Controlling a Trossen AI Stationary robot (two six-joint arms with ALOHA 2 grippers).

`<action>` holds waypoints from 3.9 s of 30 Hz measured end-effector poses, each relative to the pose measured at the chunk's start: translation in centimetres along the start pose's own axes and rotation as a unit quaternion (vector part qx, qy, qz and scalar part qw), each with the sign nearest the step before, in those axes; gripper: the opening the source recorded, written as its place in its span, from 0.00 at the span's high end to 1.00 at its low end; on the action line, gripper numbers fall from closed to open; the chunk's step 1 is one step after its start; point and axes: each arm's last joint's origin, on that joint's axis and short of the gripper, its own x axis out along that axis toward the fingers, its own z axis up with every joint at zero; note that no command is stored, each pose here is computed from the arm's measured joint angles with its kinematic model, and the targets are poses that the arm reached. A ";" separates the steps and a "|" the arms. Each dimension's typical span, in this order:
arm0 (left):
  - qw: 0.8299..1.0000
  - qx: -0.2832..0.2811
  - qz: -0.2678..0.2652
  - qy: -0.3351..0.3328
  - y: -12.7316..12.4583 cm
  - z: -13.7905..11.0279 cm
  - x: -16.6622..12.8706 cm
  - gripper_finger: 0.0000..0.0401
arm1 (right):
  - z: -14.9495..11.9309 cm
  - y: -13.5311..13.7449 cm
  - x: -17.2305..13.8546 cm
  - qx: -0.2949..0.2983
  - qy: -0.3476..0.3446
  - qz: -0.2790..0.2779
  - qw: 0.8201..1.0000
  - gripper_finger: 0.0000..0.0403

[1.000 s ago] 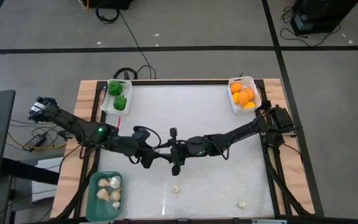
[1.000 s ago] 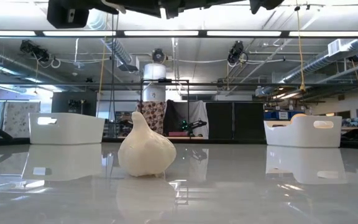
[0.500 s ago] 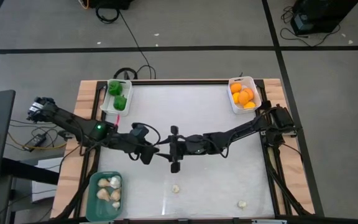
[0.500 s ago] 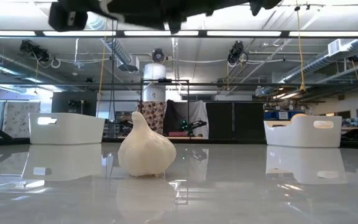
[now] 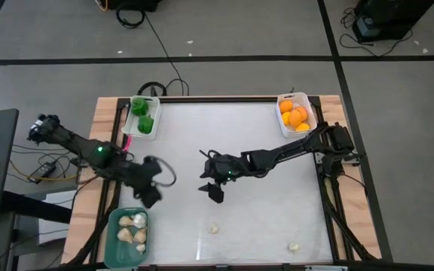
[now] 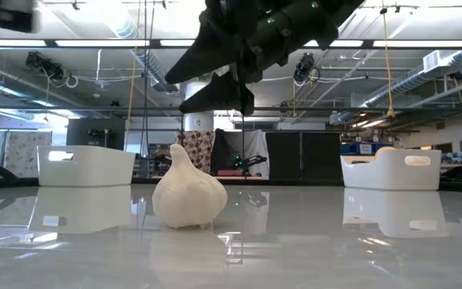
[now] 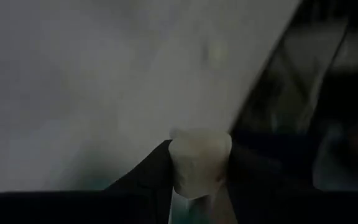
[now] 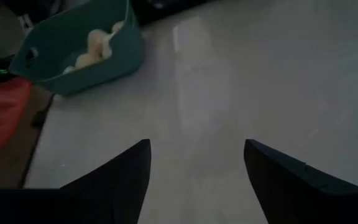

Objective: Sort produce into baskets
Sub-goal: Put the white garlic into the green bin

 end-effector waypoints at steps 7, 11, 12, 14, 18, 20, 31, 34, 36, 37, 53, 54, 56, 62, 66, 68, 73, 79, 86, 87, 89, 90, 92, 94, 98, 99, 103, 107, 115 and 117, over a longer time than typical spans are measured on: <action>0.991 -0.029 0.049 0.121 0.2 -4.3 -0.1 0.67 | -0.1 -0.5 0.0 0.016 0.027 0.026 0.999 0.34; 0.988 -0.014 0.052 0.146 -0.6 -6.0 0.6 0.67 | -0.3 -0.5 0.1 0.029 0.032 0.028 0.999 0.34; 0.987 -0.011 0.048 0.153 -0.9 -6.3 0.9 0.67 | -0.3 -0.5 0.1 0.029 0.036 0.033 0.998 0.34; 0.984 -0.004 0.047 0.169 -1.4 -6.9 1.8 0.67 | -0.5 -0.5 0.1 0.031 0.049 0.041 0.997 0.34; 0.979 0.013 0.098 0.181 -1.7 -8.2 4.2 0.65 | -1.0 -0.9 0.0 0.029 0.077 0.030 0.996 0.34; 0.971 0.030 0.143 0.189 -1.5 -8.9 5.6 0.62 | -1.2 -1.0 0.0 0.022 0.088 0.021 0.996 0.34; 0.930 0.062 0.277 0.232 -0.3 -10.9 10.3 0.38 | -1.3 -0.9 0.0 -0.033 0.074 -0.021 0.997 0.34; 0.928 0.057 0.290 0.229 -0.1 -10.8 10.0 0.33 | -1.6 -0.6 0.0 -0.058 0.083 -0.005 0.995 0.34; 0.931 0.055 0.282 0.225 -0.1 -10.4 9.6 0.32 | -2.0 -0.1 0.0 -0.061 0.102 0.025 0.993 0.34; 0.934 0.055 0.277 0.218 -0.3 -10.2 9.4 0.32 | -2.2 0.2 0.0 -0.067 0.114 0.042 0.990 0.34; 0.986 0.113 0.102 0.067 -4.3 -6.2 10.5 0.33 | -7.2 3.7 0.2 -0.251 0.073 0.163 0.951 0.34; 0.986 0.127 0.092 0.049 -4.6 -5.9 10.6 0.33 | -7.3 3.9 0.2 -0.254 0.062 0.169 0.950 0.34; 0.984 0.163 0.072 0.025 -5.0 -5.6 10.9 0.33 | -7.5 4.5 0.4 -0.260 0.037 0.182 0.948 0.34; 0.962 0.268 0.052 0.009 -5.6 -4.9 12.2 0.33 | -10.7 4.7 3.1 -0.253 0.060 0.205 0.944 0.34; 0.959 0.278 0.056 0.004 -5.5 -4.3 13.0 0.33 | -11.5 4.7 4.4 -0.233 0.067 0.206 0.948 0.34; 0.962 0.270 0.048 -0.003 -5.7 -3.9 13.4 0.33 | -11.6 4.6 4.7 -0.226 0.067 0.204 0.950 0.34; 0.966 0.259 0.018 -0.025 -6.3 -3.3 14.4 0.33 | -11.4 4.7 4.7 -0.230 0.050 0.184 0.954 0.38; 0.967 0.250 -0.002 -0.035 -6.8 -3.2 15.9 0.33 | -12.1 4.6 5.3 -0.232 0.055 0.202 0.950 0.47; 0.972 0.227 0.026 -0.047 -6.3 -2.9 16.8 0.33 | -12.1 4.7 5.3 -0.224 0.050 0.198 0.953 0.53; 0.974 0.218 0.034 -0.051 -6.1 -2.8 16.9 0.33 | -12.0 4.7 5.3 -0.219 0.047 0.198 0.954 0.54; 0.980 0.182 0.067 -0.045 -5.4 -2.6 17.0 0.33 | -11.9 4.5 5.3 -0.208 0.046 0.196 0.957 0.58; 0.984 0.156 0.080 -0.043 -5.0 -2.4 17.2 0.33 | -11.8 4.4 5.4 -0.201 0.048 0.193 0.959 0.60; 0.986 0.131 0.097 -0.039 -4.6 -2.1 17.2 0.35 | -11.6 4.1 5.4 -0.182 0.046 0.185 0.965 0.66; 0.986 0.134 0.091 -0.042 -4.7 -1.8 17.2 0.38 | -11.3 3.9 5.5 -0.165 0.039 0.181 0.969 0.70; 0.985 0.154 0.070 -0.046 -5.1 -1.7 17.3 0.46 | -10.4 3.1 5.5 -0.127 0.022 0.172 0.977 0.76; 0.985 0.152 0.067 -0.046 -5.1 -1.6 17.3 0.47 | -10.0 3.0 5.4 -0.116 0.016 0.172 0.978 0.76; 0.987 0.142 0.065 -0.033 -4.9 -1.0 17.2 0.50 | -8.2 2.4 5.0 -0.094 -0.023 0.162 0.982 0.75; 0.985 0.146 0.076 -0.043 -4.7 -0.5 17.1 0.50 | -6.9 1.8 4.8 -0.074 -0.042 0.169 0.982 0.75; 0.978 0.137 0.152 -0.032 -3.2 -0.3 15.9 0.50 | -5.4 0.1 4.7 0.076 0.016 0.243 0.967 0.75; 0.977 0.143 0.153 -0.044 -3.3 -0.2 15.4 0.50 | -5.0 -0.6 4.7 0.120 0.030 0.249 0.960 0.75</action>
